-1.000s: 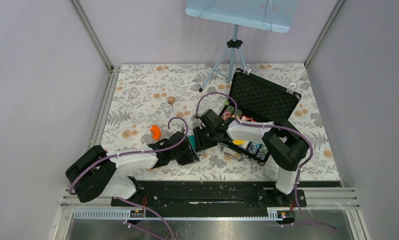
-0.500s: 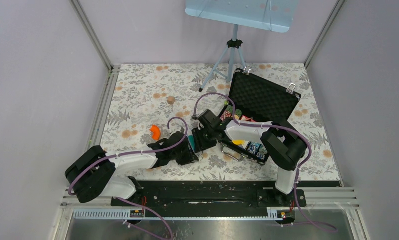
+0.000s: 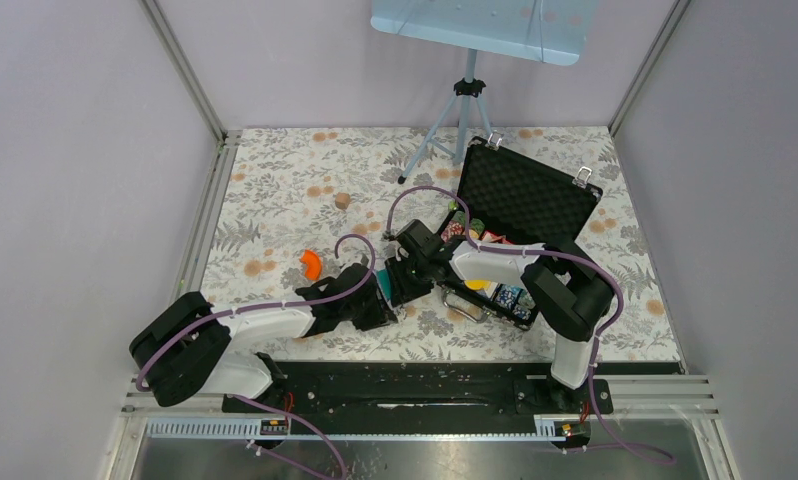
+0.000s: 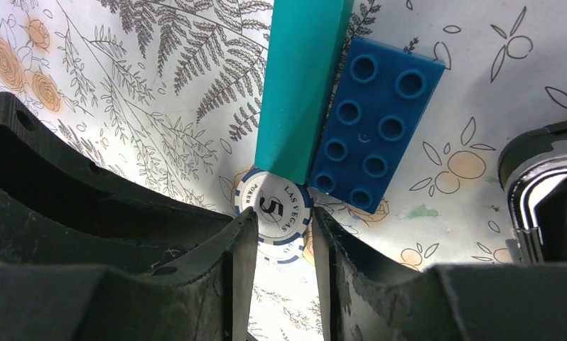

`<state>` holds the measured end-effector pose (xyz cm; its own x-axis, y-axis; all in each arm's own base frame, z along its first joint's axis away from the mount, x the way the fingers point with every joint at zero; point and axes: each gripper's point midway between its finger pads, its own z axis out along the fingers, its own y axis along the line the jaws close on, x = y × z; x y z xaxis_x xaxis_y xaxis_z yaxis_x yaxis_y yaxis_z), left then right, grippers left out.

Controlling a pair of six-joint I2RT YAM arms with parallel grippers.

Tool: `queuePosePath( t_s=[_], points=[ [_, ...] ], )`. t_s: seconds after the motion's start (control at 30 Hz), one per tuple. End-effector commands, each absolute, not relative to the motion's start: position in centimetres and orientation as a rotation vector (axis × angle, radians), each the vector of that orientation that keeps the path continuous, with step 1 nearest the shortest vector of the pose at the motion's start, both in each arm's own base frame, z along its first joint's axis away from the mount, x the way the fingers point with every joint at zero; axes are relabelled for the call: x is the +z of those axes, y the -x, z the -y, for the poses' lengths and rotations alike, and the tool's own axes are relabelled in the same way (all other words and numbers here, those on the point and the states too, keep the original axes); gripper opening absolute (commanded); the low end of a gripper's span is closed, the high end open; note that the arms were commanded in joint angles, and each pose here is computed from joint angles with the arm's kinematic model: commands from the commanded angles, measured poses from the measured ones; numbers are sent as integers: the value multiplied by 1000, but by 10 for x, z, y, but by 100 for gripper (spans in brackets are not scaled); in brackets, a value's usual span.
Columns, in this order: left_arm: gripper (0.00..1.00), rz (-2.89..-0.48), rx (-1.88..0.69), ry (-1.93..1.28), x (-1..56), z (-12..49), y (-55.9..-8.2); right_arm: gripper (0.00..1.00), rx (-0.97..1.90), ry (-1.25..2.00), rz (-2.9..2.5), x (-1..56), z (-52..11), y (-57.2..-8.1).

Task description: Pack up texas hold em set

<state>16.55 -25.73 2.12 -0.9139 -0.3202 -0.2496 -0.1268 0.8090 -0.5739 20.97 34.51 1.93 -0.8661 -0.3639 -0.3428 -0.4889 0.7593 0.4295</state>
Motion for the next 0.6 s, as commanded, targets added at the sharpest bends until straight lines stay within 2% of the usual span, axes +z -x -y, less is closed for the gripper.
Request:
queuePosePath(
  t_s=[0.0, 0.17, 0.37, 0.57],
  points=[
    [25, -2630, -803, 330, 24, 257, -170, 40, 801, 717, -2681, 33, -351, -205],
    [24, -2610, -820, 314, 34, 258, -171, 41, 781, 716, -2686, 30, -347, -205],
    [24, -2464, -805, 314, 73, 248, -188, 41, 766, 712, -2692, 26, -345, -205],
    [22, -2455, -798, 347, 72, 241, -190, 41, 761, 704, -2702, 24, -345, -204]
  ],
)
